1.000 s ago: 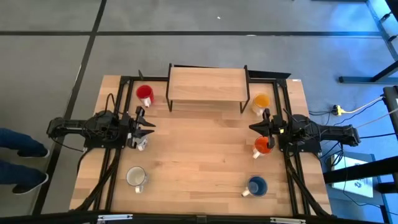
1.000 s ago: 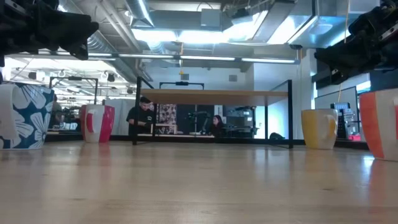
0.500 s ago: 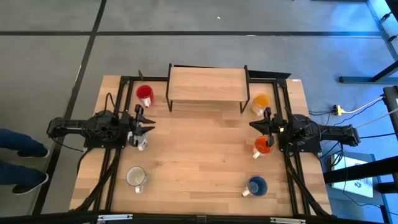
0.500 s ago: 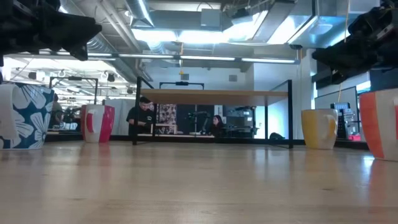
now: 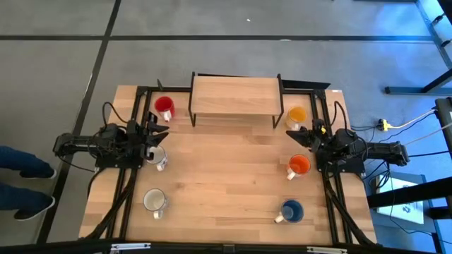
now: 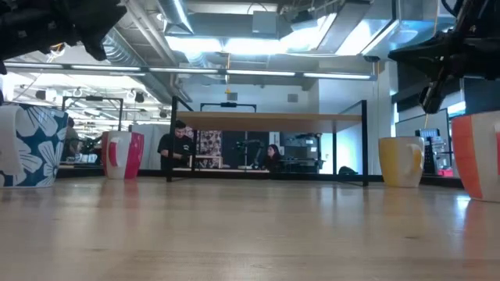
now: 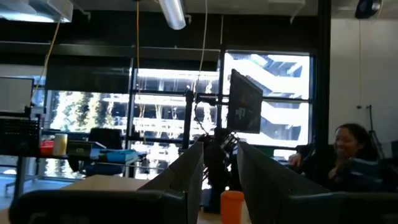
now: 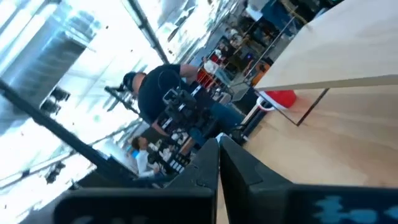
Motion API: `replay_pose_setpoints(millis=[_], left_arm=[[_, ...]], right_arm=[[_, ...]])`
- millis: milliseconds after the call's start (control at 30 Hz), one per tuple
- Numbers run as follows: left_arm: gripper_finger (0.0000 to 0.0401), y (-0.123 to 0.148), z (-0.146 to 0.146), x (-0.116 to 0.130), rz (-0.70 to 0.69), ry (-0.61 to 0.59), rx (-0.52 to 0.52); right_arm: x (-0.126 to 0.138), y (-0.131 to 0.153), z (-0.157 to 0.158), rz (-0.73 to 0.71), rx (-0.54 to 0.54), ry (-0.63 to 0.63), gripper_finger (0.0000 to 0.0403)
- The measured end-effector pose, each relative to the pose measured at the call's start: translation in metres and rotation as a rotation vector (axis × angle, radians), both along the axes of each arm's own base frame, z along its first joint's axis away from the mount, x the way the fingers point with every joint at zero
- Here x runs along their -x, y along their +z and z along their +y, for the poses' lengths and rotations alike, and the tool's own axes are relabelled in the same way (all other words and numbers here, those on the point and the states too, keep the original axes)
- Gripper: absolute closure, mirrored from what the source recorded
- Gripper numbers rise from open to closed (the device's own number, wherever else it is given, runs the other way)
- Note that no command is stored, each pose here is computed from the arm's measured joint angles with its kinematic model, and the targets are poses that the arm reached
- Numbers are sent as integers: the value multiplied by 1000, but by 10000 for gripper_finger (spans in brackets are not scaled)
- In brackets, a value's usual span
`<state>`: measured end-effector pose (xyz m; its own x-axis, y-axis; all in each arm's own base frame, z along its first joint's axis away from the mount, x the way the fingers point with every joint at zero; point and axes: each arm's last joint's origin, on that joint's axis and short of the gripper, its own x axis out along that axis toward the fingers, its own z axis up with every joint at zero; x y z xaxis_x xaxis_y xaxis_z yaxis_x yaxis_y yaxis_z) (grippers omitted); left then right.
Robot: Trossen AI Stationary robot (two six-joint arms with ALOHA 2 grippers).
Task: Place coffee mugs
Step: Put the red cup on the shelf
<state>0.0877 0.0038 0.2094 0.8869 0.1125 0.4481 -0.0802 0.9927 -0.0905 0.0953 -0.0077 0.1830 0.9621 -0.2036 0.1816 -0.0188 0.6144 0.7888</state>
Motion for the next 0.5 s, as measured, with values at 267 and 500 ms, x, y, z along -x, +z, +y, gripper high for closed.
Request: replay_pose_setpoints(millis=[267, 500], left_arm=[[307, 7, 2, 4, -112, -37, 190], [307, 8, 6, 6, -190, -34, 448]], right_arm=[[2, 3, -4, -52, -82, -130, 397], [2, 3, -5, -38, -47, -172, 398]])
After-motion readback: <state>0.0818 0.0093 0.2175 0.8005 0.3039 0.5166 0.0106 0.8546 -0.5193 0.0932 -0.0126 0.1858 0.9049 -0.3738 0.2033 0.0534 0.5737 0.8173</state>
